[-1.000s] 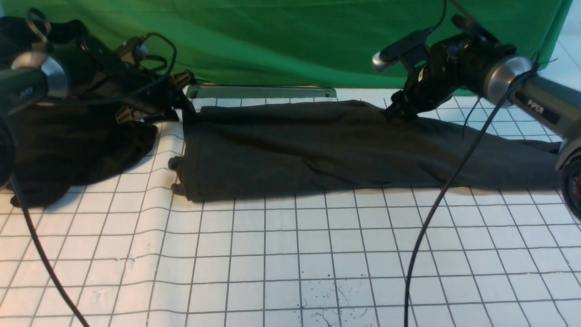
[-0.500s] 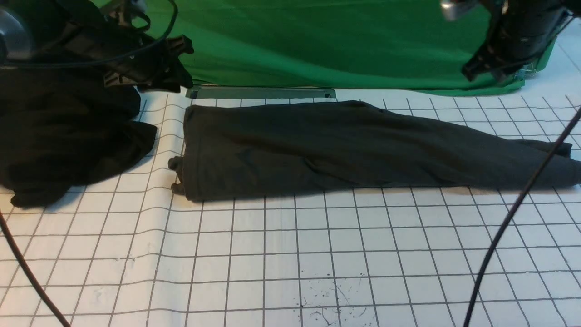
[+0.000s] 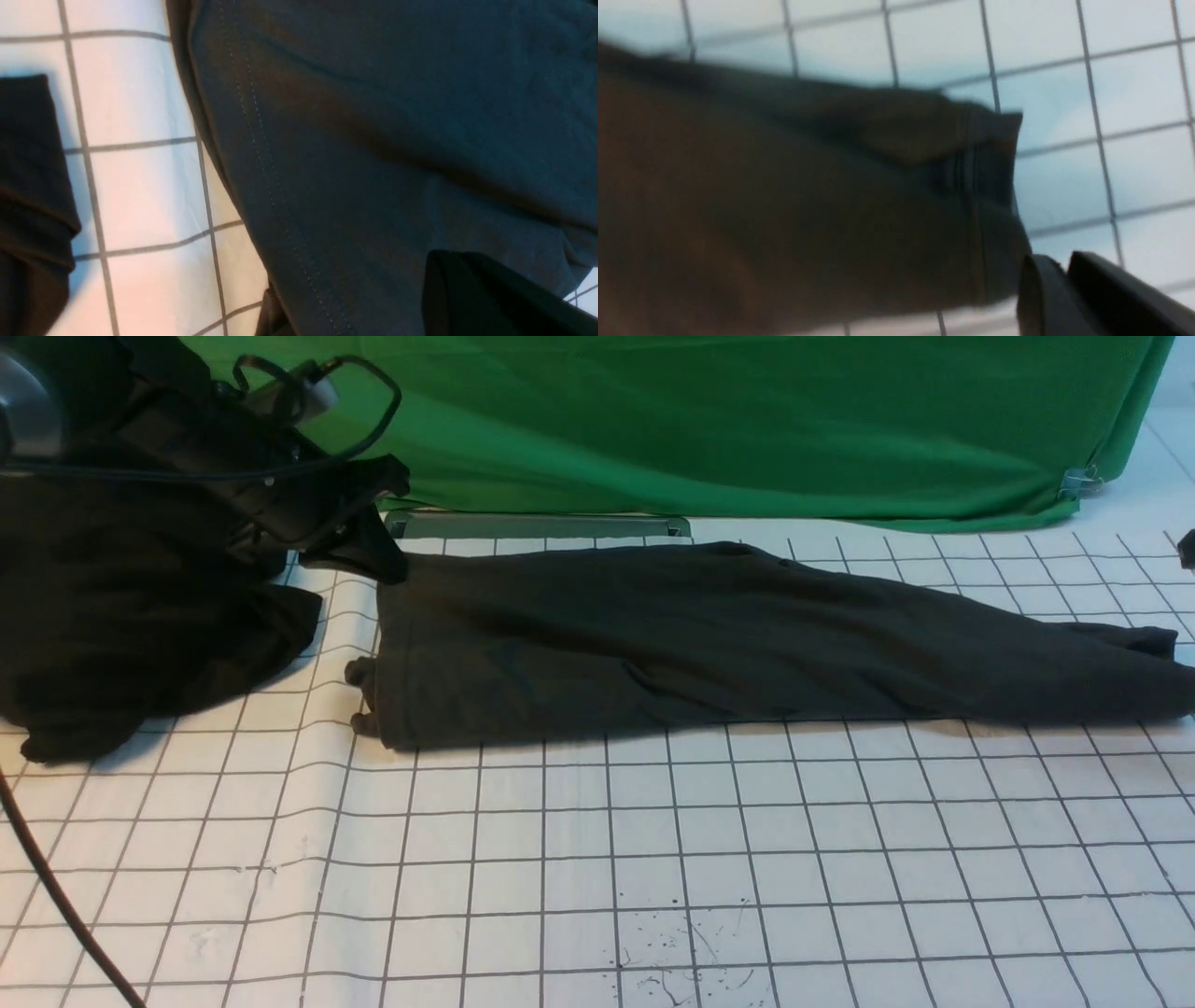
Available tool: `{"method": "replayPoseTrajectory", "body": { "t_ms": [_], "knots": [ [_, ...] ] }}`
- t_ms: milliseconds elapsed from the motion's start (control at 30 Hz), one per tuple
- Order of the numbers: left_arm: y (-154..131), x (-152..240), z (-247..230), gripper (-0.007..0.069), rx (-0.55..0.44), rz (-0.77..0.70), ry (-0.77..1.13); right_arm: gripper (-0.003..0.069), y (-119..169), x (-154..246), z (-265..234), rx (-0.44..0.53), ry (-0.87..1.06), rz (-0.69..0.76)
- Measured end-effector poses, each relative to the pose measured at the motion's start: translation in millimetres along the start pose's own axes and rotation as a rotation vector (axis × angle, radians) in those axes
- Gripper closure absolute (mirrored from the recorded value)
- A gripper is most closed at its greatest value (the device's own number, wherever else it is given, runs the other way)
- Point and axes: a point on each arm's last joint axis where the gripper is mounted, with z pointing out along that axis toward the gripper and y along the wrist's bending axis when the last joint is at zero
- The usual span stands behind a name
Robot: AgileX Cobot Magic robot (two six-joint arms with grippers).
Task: Fold a long-sleeved shirt over a white checkered tablecloth.
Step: 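Pull the folded dark garment lengthwise by its ends to straighten it flat on the table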
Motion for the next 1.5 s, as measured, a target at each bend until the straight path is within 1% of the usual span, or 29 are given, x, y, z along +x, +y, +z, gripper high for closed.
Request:
{"method": "replayPoseTrajectory", "body": {
  "t_ms": [100, 133, 200, 267, 333, 400, 467, 500, 533, 600, 633, 733, 900, 1067, 1200, 1367, 1433, 1500],
  "knots": [
    [0, 0, 0, 0.0624, 0.000, 0.001, 0.000, 0.0467, -8, 1, 21, -0.021, 0.004, 0.040],
    [0, 0, 0, 0.0624, 0.000, 0.001, 0.000, 0.0410, -9, 3, 32, -0.024, 0.020, 0.045],
    [0, 0, 0, 0.0624, -0.001, 0.001, -0.003, 0.0359, -10, 5, 45, -0.030, 0.037, 0.052],
    [0, -1, 0, 0.0624, -0.002, 0.001, -0.008, 0.0342, -10, 8, 55, -0.034, 0.057, 0.055],
    [0, -1, 0, 0.0624, -0.002, 0.001, -0.010, 0.0347, -11, 11, 64, -0.035, 0.076, 0.054],
    [0, -1, 0, 0.0624, -0.003, 0.001, -0.014, 0.0380, -11, 13, 70, -0.037, 0.090, 0.051],
    [0, -2, 0, 0.0624, -0.004, 0.002, -0.018, 0.0439, -11, 14, 72, -0.041, 0.092, 0.046],
    [0, -2, 0, 0.0624, -0.004, 0.002, -0.018, 0.0451, -11, 14, 72, -0.041, 0.092, 0.044],
    [0, -2, 0, 0.0624, -0.004, 0.002, -0.018, 0.0502, -11, 14, 72, -0.043, 0.092, 0.033],
    [0, -2, 0, 0.0624, -0.004, 0.002, -0.018, 0.0559, -10, 14, 71, -0.047, 0.094, 0.022],
    [0, -2, 0, 0.0624, -0.004, 0.002, -0.018, 0.0608, -10, 13, 71, -0.049, 0.099, 0.013],
    [0, -2, 0, 0.0624, -0.004, 0.002, -0.018, 0.0641, -9, 10, 64, -0.053, 0.110, -0.014],
    [0, -2, 0, 0.0624, -0.004, 0.002, -0.018, 0.0645, -8, -8, 44, -0.058, 0.093, -0.045],
    [-1, -2, 0, 0.0624, 0.006, -0.005, -0.022, 0.0645, -6, -29, 14, -0.059, 0.030, -0.062],
    [-1, -3, 0, 0.0624, 0.008, -0.008, -0.036, 0.0645, -6, -34, 13, -0.050, -0.011, -0.064],
    [-1, -4, 0, 0.0624, 0.007, -0.009, -0.045, 0.0629, -11, -36, 34, -0.019, -0.063, -0.063],
    [-1, -4, 0, 0.0624, 0.007, -0.009, -0.045, 0.0571, -14, -32, 55, -0.003, -0.043, -0.053],
    [-1, -4, 0, 0.0624, 0.007, -0.009, -0.046, 0.0489, -17, -28, 69, 0.011, -0.017, -0.044]
  ]
}}
